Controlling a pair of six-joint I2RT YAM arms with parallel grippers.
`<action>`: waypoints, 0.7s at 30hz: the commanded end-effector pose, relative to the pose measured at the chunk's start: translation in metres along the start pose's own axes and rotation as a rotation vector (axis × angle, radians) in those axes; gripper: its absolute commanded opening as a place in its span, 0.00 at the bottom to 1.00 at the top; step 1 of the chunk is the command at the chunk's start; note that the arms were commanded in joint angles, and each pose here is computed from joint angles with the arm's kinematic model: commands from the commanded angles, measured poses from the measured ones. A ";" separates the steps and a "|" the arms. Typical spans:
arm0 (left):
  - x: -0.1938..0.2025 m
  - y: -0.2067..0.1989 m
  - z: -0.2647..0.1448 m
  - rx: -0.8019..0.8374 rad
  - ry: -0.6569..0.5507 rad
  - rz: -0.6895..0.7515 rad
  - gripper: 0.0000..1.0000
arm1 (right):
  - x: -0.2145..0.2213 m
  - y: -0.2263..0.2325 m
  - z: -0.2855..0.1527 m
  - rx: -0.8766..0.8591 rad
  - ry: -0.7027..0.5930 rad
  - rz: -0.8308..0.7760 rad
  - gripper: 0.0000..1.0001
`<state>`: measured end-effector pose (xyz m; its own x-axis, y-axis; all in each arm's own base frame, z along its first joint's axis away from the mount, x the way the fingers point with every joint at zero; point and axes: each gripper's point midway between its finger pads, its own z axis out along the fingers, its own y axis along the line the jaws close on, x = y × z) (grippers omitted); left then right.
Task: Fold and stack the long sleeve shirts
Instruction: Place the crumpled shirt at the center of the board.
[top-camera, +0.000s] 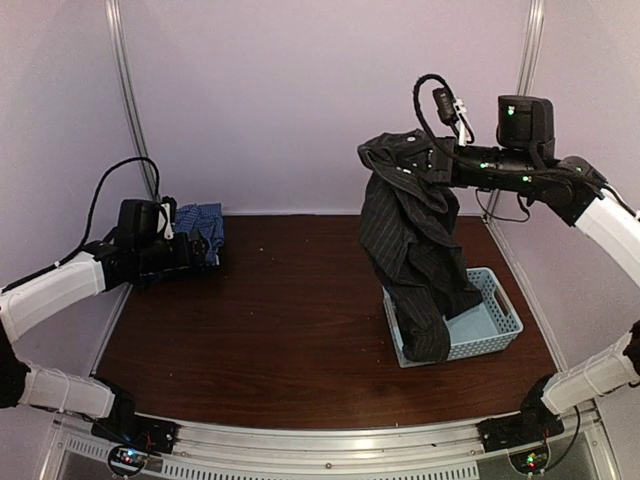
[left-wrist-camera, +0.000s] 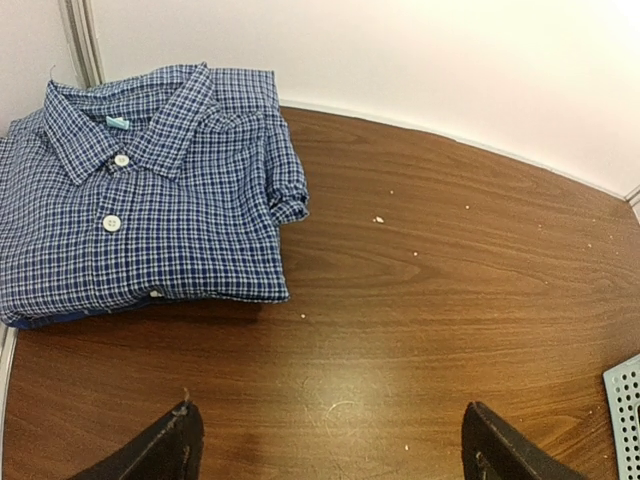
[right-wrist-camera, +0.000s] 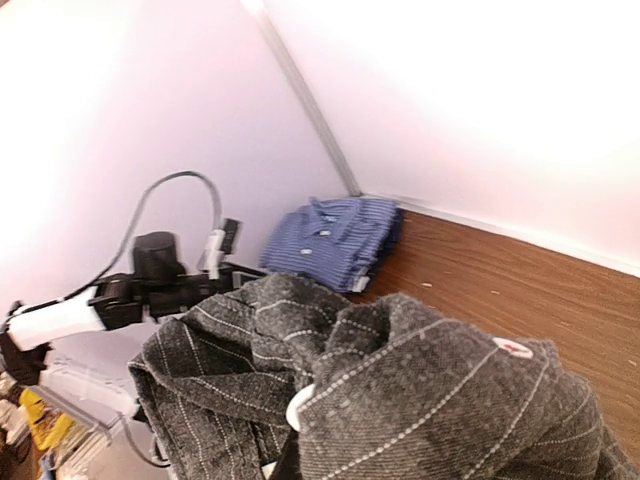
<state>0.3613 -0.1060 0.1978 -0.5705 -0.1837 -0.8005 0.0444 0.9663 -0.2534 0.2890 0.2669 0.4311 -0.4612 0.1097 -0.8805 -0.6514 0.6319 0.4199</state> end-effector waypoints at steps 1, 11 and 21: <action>-0.026 -0.012 -0.006 0.037 -0.080 -0.001 0.91 | -0.027 0.108 0.018 -0.383 -0.031 -0.072 0.00; -0.025 0.005 -0.020 -0.027 -0.130 -0.023 0.91 | -0.054 0.240 0.020 -0.860 -0.044 -0.142 0.00; -0.018 0.005 -0.022 -0.013 -0.132 -0.031 0.91 | -0.070 0.208 0.061 -0.832 -0.049 -0.032 0.00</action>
<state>0.3533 -0.0900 0.2115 -0.5022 -0.2123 -0.8383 -0.0053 0.9701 -0.2425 0.1949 0.4399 0.5625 -0.3981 0.0995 -0.9119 -0.9131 -0.1385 0.3835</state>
